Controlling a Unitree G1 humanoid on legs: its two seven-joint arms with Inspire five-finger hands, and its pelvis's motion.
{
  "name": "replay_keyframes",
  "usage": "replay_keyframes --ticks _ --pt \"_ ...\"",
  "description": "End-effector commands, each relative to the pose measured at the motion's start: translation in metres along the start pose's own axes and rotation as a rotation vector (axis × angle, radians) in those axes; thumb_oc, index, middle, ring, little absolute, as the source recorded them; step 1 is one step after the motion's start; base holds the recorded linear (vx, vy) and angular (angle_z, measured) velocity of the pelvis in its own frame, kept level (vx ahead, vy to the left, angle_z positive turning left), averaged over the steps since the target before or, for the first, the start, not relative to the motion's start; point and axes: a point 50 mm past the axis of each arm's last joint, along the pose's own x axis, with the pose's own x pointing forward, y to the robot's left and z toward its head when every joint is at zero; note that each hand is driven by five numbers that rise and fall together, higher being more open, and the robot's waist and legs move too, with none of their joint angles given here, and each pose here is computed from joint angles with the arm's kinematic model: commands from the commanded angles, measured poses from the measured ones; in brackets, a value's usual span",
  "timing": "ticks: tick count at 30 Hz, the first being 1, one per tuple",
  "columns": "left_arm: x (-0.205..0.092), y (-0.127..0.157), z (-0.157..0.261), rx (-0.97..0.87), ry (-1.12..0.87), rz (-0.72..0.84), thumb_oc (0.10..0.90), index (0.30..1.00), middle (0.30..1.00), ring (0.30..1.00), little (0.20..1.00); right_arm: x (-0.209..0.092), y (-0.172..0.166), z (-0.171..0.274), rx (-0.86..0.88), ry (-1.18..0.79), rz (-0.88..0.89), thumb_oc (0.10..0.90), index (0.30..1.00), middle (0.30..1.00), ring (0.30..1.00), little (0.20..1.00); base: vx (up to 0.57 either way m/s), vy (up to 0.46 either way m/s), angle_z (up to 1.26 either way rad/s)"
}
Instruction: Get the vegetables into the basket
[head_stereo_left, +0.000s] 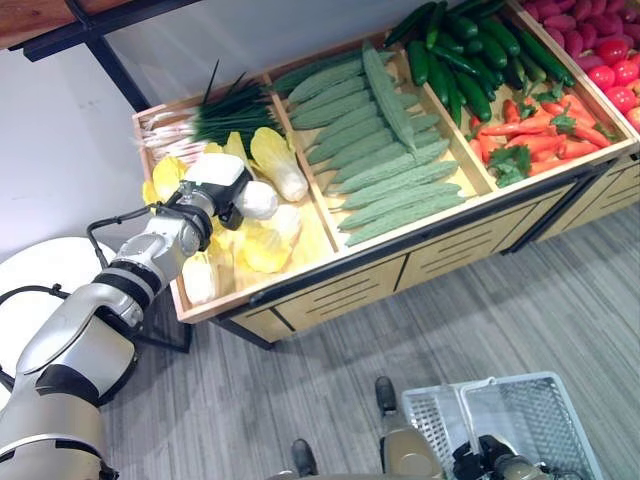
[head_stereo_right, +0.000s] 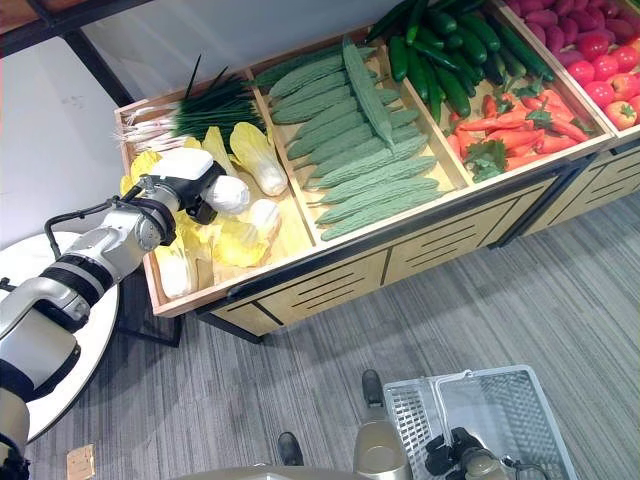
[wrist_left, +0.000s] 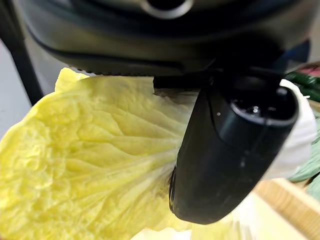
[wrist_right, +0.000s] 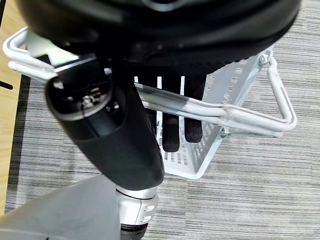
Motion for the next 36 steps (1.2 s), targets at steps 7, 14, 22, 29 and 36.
replay_keyframes --ticks 7,14,22,29,36 --pt "-0.029 0.108 -0.023 -0.104 -0.019 0.473 0.4 0.3 0.3 0.3 0.3 -0.002 0.019 -0.01 -0.003 0.02 0.065 0.4 0.3 0.3 0.3 0.3 0.01 0.004 0.08" --pt "-0.066 0.067 -0.016 -0.356 -0.099 0.475 0.4 0.3 0.3 0.3 0.3 -0.002 0.023 -0.014 0.015 0.042 0.074 0.4 0.3 0.3 0.3 0.3 -0.01 0.022 0.12" --pt "-0.115 -0.009 0.018 -0.893 -0.166 0.374 0.4 0.3 0.3 0.3 0.3 -0.001 0.019 -0.009 0.025 0.042 0.046 0.4 0.3 0.3 0.3 0.3 -0.02 0.079 0.11" --pt "-0.128 -0.042 0.041 -1.326 -0.226 0.221 0.4 0.3 0.3 0.3 0.3 -0.001 0.018 -0.007 0.053 0.034 0.032 0.4 0.3 0.3 0.3 0.3 -0.02 0.046 -0.05" --pt "-0.134 -0.049 0.043 -1.366 -0.218 0.182 0.4 0.3 0.3 0.3 0.3 -0.001 0.02 -0.008 0.048 0.039 0.031 0.4 0.3 0.3 0.3 0.3 -0.02 0.039 -0.04"
